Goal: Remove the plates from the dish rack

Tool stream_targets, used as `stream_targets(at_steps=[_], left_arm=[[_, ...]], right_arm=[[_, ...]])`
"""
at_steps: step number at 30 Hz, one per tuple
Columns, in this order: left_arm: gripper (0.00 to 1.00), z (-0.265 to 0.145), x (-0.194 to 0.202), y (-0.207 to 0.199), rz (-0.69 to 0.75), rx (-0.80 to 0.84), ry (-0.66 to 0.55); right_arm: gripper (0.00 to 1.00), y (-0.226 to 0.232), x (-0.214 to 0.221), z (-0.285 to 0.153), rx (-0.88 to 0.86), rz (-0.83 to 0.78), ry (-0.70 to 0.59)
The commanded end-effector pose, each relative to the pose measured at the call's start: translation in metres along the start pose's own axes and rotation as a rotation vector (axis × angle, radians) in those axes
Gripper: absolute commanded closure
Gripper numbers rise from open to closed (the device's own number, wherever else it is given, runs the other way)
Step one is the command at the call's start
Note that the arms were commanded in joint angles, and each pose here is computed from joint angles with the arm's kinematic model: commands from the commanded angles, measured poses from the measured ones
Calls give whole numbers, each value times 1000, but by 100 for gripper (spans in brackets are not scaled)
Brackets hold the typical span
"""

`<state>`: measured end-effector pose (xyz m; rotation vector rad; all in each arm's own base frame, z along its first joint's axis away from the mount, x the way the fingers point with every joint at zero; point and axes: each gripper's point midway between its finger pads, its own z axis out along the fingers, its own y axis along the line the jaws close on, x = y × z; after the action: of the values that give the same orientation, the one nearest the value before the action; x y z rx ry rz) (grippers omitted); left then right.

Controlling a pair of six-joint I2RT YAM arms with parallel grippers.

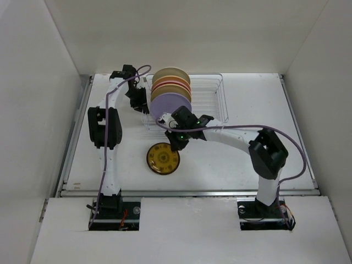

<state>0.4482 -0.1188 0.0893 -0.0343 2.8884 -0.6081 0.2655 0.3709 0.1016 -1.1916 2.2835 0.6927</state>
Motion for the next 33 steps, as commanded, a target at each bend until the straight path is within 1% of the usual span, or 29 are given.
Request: stream_targets(at_steps=[1,2,5,6,7,8,10,11,12,13,15,16,19,20,22,23,24,25,26,27,29,30,31,33], left_arm=[[100,-16,-7,-18,-23,54,-14],[100,-16,-4,-15,-18,38,-5],[78,-21,-7,-7,25,-15,-23],[74,-26,-8,-6,40,-24,-36],[73,-33,-9,-9,57,-22,-51],[69,-33,-10,-4,56,-49,-56],[65,-46,-15,-11,110,-55,-100],[61,-50,-18,-12,116,-62,-120],[54,-56,-19,-10,134,-81,-134],[52,-68,-24,-13,162,-91,-176],[52,-81,-33,-17,204,-119,-237],[52,-98,-37,-23,219,-121,-288],[54,-122,-49,-29,293,-140,-386],[58,-135,-48,-38,326,-135,-422],[59,-145,-49,-46,420,-133,-454],[59,-152,-46,-59,478,-115,-467],[56,-146,-39,-72,542,-93,-445],[52,-147,-28,-78,650,-84,-413],[48,-143,-22,-84,705,-82,-389],[46,-137,-13,-97,766,-92,-364],[41,-125,-8,-93,813,-171,-315],[41,-112,-5,-98,840,-181,-286],[41,-105,-5,-97,843,-196,-271],[41,-96,-9,-91,842,-240,-252]], right_arm=[[100,22,-14,12,-93,59,-50],[100,21,-16,16,-94,57,-57],[98,21,-11,28,-106,88,-58],[96,19,-11,30,-97,97,-67],[93,18,-7,35,-97,102,-54],[82,15,-4,39,-86,115,-44],[63,15,0,40,-85,118,-35],[40,17,0,39,-96,118,-35],[36,18,-4,35,-96,113,-48],[33,20,-8,30,-97,109,-61],[30,22,-23,14,-86,84,-110],[30,22,-30,5,-74,79,-128],[30,28,-54,-25,-66,58,-195],[28,29,-64,-40,-44,52,-224],[27,26,-73,-54,-7,59,-250],[27,14,-77,-62,34,82,-266],[27,10,-85,-75,54,97,-297],[27,3,-85,-82,75,149,-304],[27,-5,-91,-90,102,181,-330],[25,-28,-91,-100,166,238,-346],[25,-48,-96,-120,216,331,-400],[24,-72,-98,-138,278,398,-441],[24,-85,-93,-144,320,418,-450],[20,-113,-90,-160,419,506,-490]])
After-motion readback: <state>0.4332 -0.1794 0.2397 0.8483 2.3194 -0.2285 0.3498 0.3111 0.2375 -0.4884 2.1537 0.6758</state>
